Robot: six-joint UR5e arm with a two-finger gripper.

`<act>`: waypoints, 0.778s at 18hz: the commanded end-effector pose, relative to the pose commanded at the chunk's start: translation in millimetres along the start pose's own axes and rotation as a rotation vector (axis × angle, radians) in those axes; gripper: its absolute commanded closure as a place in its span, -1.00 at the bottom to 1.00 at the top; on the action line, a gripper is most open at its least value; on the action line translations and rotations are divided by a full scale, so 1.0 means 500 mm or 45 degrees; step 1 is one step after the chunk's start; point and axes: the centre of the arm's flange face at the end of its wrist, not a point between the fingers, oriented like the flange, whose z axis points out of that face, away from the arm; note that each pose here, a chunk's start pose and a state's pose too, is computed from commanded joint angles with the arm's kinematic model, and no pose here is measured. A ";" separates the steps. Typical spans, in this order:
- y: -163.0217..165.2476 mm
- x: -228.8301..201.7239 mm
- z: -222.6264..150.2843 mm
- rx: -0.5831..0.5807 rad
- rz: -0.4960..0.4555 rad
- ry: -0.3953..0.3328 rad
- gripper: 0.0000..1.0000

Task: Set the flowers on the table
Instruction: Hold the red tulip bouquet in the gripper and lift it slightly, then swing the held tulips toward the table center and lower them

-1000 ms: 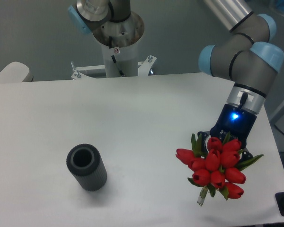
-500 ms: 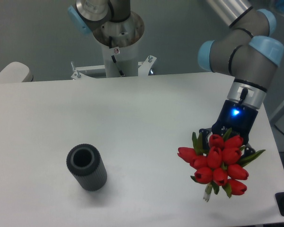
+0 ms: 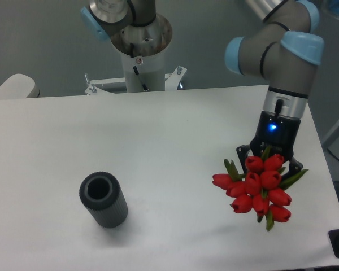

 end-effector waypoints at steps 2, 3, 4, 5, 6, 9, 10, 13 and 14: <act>-0.021 0.035 0.010 -0.112 0.037 -0.011 0.65; -0.020 0.050 0.010 -0.180 0.048 -0.024 0.65; -0.028 0.065 0.018 -0.246 0.069 -0.033 0.65; -0.043 0.087 0.030 -0.308 0.098 -0.037 0.65; -0.054 0.106 0.041 -0.372 0.125 -0.042 0.65; -0.073 0.158 0.070 -0.578 0.204 -0.070 0.65; -0.080 0.175 0.083 -0.634 0.231 -0.077 0.65; -0.073 0.205 0.107 -0.808 0.287 -0.102 0.65; -0.067 0.217 0.120 -0.850 0.300 -0.096 0.65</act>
